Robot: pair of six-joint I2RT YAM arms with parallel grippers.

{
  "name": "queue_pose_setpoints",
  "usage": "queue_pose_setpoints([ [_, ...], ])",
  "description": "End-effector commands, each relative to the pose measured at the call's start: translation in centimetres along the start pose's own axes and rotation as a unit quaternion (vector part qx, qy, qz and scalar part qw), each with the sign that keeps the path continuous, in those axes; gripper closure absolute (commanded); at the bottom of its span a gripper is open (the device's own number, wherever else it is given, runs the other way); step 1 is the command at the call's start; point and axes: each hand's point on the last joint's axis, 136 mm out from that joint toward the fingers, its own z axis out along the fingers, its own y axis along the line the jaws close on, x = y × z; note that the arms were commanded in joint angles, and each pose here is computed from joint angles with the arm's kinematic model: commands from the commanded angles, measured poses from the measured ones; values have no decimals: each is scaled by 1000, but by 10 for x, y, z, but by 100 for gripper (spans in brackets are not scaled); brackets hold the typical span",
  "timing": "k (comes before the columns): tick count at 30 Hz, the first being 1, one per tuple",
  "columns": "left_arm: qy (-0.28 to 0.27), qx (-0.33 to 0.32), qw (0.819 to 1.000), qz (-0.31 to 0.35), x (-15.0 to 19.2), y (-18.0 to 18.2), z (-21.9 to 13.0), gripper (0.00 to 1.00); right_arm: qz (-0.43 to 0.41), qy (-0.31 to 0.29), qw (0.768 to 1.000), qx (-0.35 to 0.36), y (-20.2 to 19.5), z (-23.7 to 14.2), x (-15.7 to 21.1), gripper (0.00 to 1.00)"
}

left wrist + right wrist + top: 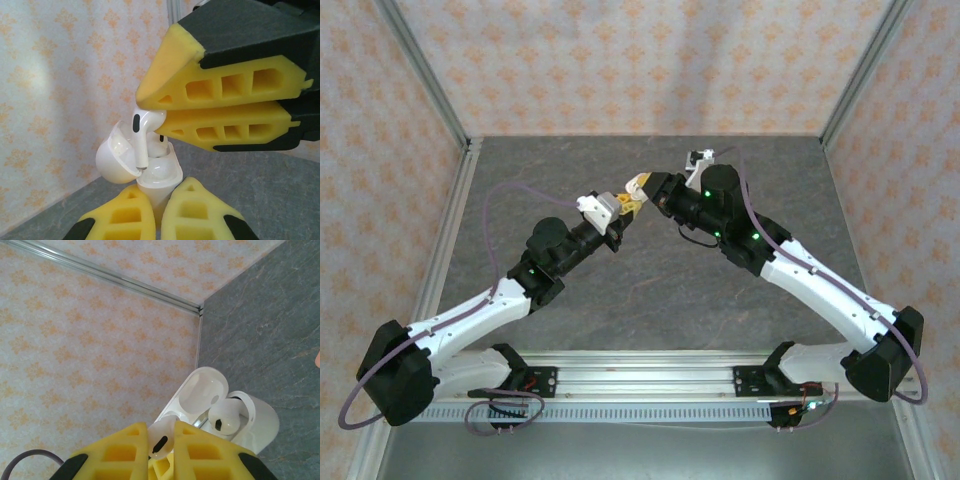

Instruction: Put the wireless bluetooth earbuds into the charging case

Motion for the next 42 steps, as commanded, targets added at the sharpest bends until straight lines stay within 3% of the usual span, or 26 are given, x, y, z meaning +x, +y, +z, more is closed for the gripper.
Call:
queue_pose_setpoints([
  [1, -33, -12, 999, 1, -26, 5, -4, 100, -14, -6, 1000, -4, 5, -9, 0, 86],
  [23, -38, -13, 999, -3, -30, 5, -9, 100, -16, 62, 996, 55, -24, 2, 27, 85],
  [33, -29, -9, 1000, -2, -25, 3, -12, 100, -43, 60, 992, 101, -24, -11, 19, 59],
  [42, -17, 2, 1000, -5, -20, -1, -22, 100, -102, 34, 985, 138, -13, -39, -1, 52],
])
